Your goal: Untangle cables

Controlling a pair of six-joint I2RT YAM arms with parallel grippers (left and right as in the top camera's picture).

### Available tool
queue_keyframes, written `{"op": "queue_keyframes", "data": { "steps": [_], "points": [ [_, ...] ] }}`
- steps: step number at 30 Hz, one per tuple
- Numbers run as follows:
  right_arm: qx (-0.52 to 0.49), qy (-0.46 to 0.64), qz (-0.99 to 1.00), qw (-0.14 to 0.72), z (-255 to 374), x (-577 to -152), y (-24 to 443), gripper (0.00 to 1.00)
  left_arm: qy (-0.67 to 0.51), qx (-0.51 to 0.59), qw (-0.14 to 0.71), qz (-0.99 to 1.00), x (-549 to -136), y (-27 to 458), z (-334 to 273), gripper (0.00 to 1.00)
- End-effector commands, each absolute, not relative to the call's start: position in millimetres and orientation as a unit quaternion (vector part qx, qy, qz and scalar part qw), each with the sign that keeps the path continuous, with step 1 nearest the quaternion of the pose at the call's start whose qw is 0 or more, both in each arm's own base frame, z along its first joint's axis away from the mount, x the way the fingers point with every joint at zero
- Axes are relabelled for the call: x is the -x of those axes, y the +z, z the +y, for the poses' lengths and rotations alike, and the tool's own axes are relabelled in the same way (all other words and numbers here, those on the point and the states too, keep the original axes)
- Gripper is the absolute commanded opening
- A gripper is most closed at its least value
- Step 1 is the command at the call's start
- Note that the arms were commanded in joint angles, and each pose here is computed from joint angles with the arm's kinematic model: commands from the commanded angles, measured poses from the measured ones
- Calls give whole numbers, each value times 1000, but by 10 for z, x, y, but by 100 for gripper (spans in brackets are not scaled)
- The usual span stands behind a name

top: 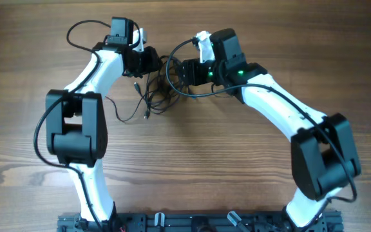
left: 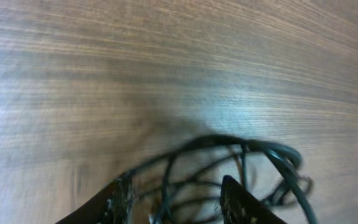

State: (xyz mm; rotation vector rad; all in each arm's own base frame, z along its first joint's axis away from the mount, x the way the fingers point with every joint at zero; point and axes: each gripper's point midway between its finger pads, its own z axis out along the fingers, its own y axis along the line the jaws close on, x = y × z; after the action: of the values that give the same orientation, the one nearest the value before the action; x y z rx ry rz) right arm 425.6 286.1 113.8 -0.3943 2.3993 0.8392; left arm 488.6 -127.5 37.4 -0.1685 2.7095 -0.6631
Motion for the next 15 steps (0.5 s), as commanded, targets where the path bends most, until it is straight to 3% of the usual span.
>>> {"op": "queue_keyframes", "data": {
  "steps": [1, 9, 15],
  "points": [
    [152, 311, 903, 254, 2924, -4227, 819, 62, -240, 35, 165, 956, -4883, 175, -1383, 47],
    [144, 317, 903, 251, 3076, -4238, 657, 57, -240, 21, 145, 960, -4798, 18, -1548, 38],
    [133, 309, 909, 247, 3144, -4254, 442, 57, -239, 17, 139, 961, -4759, 9, -1601, 36]
  ]
}}
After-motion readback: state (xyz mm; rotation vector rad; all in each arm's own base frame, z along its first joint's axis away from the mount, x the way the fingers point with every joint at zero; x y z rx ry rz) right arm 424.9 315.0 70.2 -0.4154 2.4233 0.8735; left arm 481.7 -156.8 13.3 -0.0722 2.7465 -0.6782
